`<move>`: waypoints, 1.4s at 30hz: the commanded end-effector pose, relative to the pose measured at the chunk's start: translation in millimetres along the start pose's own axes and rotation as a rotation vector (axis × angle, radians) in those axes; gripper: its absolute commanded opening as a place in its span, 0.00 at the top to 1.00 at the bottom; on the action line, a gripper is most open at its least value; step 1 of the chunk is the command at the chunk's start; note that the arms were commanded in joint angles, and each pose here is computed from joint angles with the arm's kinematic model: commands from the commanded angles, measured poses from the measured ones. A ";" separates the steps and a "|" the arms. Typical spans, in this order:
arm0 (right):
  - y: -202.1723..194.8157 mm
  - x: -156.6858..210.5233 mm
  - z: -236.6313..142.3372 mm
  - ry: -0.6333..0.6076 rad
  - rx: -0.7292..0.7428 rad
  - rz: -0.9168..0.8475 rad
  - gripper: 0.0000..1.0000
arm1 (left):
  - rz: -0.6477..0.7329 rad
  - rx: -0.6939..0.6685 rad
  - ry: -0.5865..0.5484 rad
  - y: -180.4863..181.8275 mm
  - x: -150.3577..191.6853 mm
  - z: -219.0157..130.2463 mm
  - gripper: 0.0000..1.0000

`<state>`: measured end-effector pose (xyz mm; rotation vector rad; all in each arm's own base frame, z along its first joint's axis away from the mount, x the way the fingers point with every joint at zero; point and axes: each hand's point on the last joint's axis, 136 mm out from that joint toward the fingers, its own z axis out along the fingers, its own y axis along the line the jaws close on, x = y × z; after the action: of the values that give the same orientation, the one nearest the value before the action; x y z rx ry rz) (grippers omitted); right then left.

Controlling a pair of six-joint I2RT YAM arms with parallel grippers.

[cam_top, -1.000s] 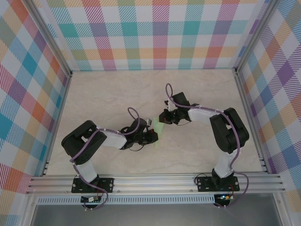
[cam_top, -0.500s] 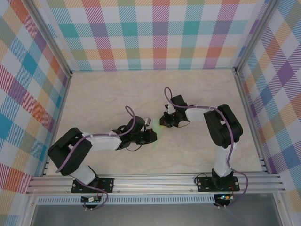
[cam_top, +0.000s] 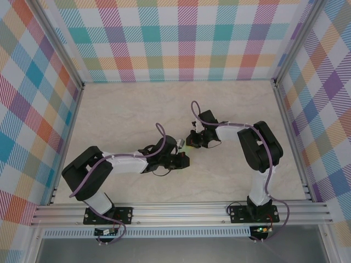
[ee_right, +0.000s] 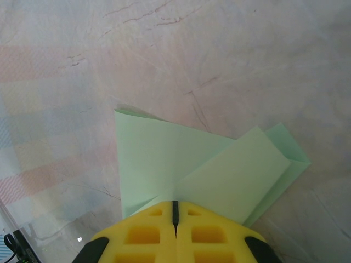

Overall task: Fold a paper plane with a square sheet of paper (fold left side to right side)
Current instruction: Fold the wing for the fifth time at the center of the table.

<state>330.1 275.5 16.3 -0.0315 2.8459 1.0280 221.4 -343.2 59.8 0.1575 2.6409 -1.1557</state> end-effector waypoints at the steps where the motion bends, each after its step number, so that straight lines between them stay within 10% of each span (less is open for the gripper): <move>1: -30.4 17.4 10.1 0.057 0.117 0.021 1.00 | 0.014 -0.049 -0.006 8.4 -0.6 2.9 0.94; 42: -40.3 20.2 9.1 0.069 0.173 0.020 1.00 | -0.047 -0.213 0.009 65.6 19.9 1.5 0.97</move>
<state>329.8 274.4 15.9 -0.0575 2.8565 0.9867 222.6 -314.6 24.2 0.0771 2.7140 -0.9520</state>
